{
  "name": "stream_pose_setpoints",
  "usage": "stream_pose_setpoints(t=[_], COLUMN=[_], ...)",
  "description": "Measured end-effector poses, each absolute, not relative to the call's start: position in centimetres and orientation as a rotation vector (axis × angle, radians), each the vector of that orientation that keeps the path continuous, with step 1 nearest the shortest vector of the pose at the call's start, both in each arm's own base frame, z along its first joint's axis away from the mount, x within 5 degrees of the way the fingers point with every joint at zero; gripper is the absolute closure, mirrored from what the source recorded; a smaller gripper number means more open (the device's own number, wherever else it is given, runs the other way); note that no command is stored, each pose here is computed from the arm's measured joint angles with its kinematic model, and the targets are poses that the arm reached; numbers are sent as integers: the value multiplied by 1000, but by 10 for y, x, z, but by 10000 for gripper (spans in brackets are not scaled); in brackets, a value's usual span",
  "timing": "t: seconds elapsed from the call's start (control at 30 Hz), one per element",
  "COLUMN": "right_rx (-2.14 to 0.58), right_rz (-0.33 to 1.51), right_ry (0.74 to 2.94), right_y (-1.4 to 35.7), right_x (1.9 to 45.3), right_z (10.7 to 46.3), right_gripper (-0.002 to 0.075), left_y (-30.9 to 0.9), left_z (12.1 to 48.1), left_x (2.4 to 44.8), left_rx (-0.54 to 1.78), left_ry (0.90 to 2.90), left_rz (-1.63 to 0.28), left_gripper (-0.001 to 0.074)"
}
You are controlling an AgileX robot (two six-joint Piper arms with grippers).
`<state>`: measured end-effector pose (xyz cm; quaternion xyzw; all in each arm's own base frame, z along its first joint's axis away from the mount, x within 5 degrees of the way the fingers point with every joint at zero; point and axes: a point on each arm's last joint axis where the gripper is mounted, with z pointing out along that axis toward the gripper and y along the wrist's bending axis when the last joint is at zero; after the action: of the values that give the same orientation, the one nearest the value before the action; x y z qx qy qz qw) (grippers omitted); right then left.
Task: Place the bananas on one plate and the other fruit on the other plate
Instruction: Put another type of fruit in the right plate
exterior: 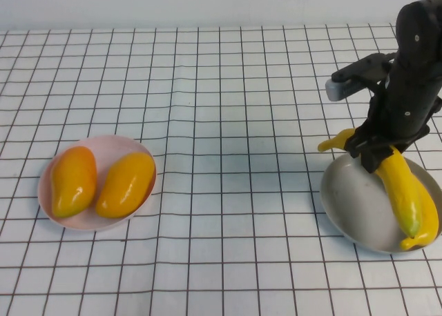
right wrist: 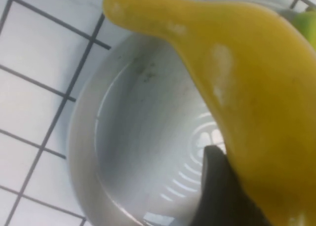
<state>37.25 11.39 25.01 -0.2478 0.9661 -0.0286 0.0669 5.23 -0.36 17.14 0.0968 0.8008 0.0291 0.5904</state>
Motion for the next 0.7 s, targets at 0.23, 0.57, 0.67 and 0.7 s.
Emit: stream_pose_setpoints(t=[0.23,0.57,0.67,0.7], right_rx=[-775,-735,-702,-692], right_rz=[-86,-139,-145,-133], right_ry=[2977,3002,2986,2976], right_y=[117,115,113,113], right_x=[380,383,380,379], right_z=[222,215,224,230], right_gripper=[371,347,441,480], left_y=[-4,-4,-4,-4], left_z=[171,171,171,171], left_x=[52,52,52,52], left_rx=[225,225,225,225], left_ry=[1864,1864,1864,1864], left_rz=[68,68,68,68], left_gripper=[738,738,738,738])
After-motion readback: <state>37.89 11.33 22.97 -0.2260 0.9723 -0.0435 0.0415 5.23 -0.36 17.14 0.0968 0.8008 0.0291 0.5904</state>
